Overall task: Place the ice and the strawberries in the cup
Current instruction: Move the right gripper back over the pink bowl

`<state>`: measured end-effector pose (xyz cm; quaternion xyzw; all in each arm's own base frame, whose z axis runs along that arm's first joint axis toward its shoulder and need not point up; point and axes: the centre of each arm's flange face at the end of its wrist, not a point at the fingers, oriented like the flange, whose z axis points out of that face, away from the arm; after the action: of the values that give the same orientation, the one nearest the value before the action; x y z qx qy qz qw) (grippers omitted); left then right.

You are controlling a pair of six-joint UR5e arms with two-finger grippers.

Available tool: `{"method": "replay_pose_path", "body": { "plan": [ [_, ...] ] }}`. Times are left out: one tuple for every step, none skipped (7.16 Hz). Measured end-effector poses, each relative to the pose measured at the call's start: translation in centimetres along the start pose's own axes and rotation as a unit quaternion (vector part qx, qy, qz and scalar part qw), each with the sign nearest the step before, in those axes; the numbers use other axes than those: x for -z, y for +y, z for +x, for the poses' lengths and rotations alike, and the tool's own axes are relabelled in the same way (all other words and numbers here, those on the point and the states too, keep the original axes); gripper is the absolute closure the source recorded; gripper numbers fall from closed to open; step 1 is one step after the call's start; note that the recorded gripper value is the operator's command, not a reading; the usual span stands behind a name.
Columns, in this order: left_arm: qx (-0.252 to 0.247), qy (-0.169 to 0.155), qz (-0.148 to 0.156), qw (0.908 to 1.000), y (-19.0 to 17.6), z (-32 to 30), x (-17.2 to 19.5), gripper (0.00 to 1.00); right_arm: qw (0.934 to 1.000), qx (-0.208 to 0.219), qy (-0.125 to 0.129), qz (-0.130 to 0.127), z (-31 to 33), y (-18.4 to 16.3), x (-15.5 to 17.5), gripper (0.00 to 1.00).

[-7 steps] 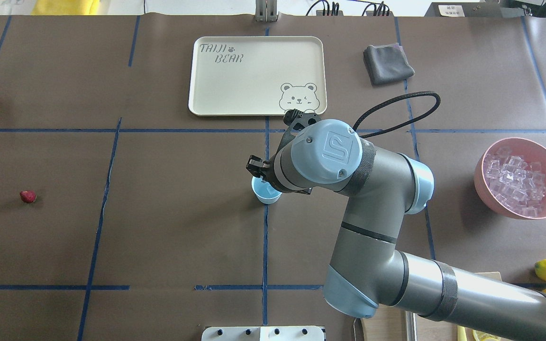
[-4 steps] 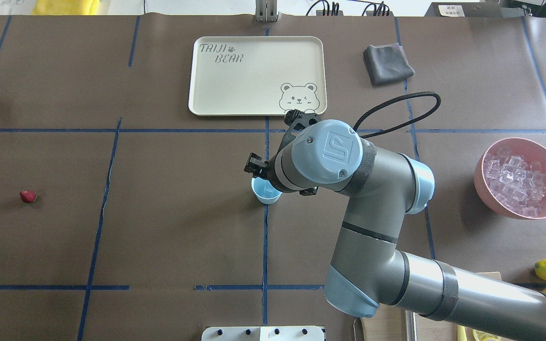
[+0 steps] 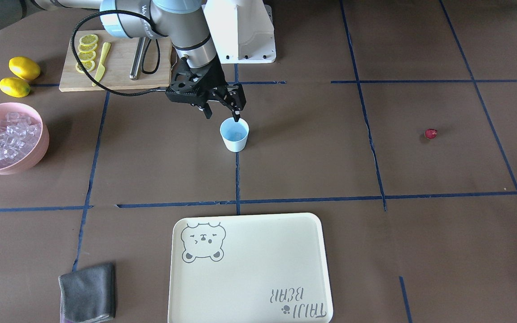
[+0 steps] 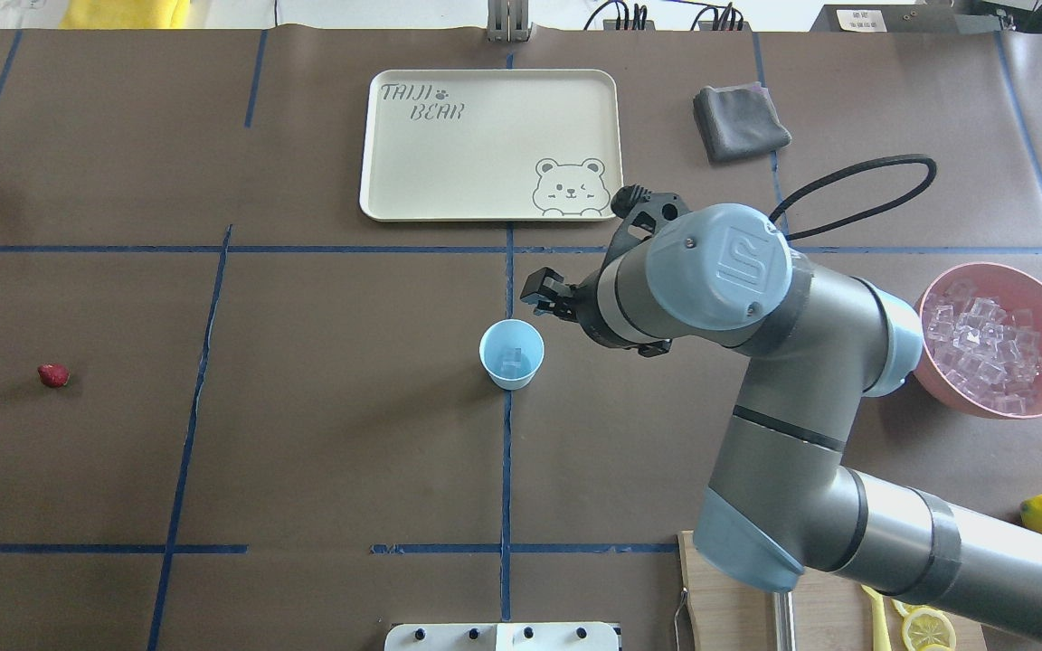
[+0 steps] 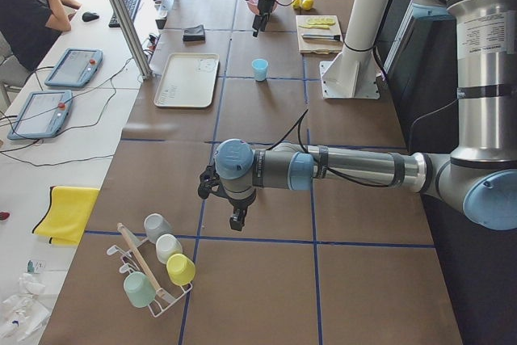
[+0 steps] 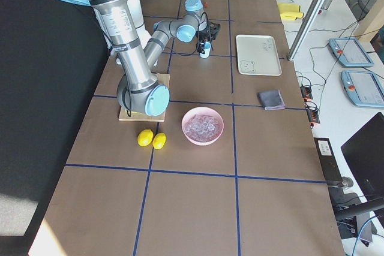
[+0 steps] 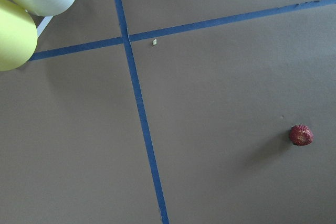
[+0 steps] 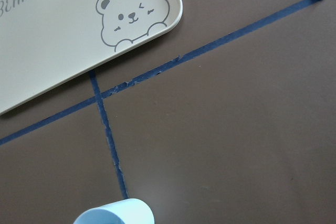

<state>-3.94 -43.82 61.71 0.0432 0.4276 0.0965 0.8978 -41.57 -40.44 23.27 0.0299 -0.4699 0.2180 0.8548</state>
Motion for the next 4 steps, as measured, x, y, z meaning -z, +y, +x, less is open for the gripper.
{"method": "replay_pose_path", "body": {
  "plan": [
    [0.001, 0.000, -0.001, 1.0000, 0.1, -0.1, -0.1, 0.00, 0.9998, 0.013, 0.016, 0.005, 3.5, -2.3, 0.8, 0.03],
    [0.002, 0.000, -0.002, 1.0000, 0.2, -0.2, -0.2, 0.00, 0.9988, 0.034, 0.034, 0.011, 6.8, -4.6, 1.5, 0.03],
    [0.003, 0.000, -0.002, 1.0000, 0.3, -0.2, -0.2, 0.00, 0.9971, 0.053, 0.053, 0.013, 10.3, -7.3, 2.1, 0.03],
    [0.003, 0.000, -0.002, 1.0000, 0.3, -0.2, -0.2, 0.00, 0.9945, 0.075, 0.073, 0.009, 14.3, -10.2, 3.1, 0.03]
  ]
}}
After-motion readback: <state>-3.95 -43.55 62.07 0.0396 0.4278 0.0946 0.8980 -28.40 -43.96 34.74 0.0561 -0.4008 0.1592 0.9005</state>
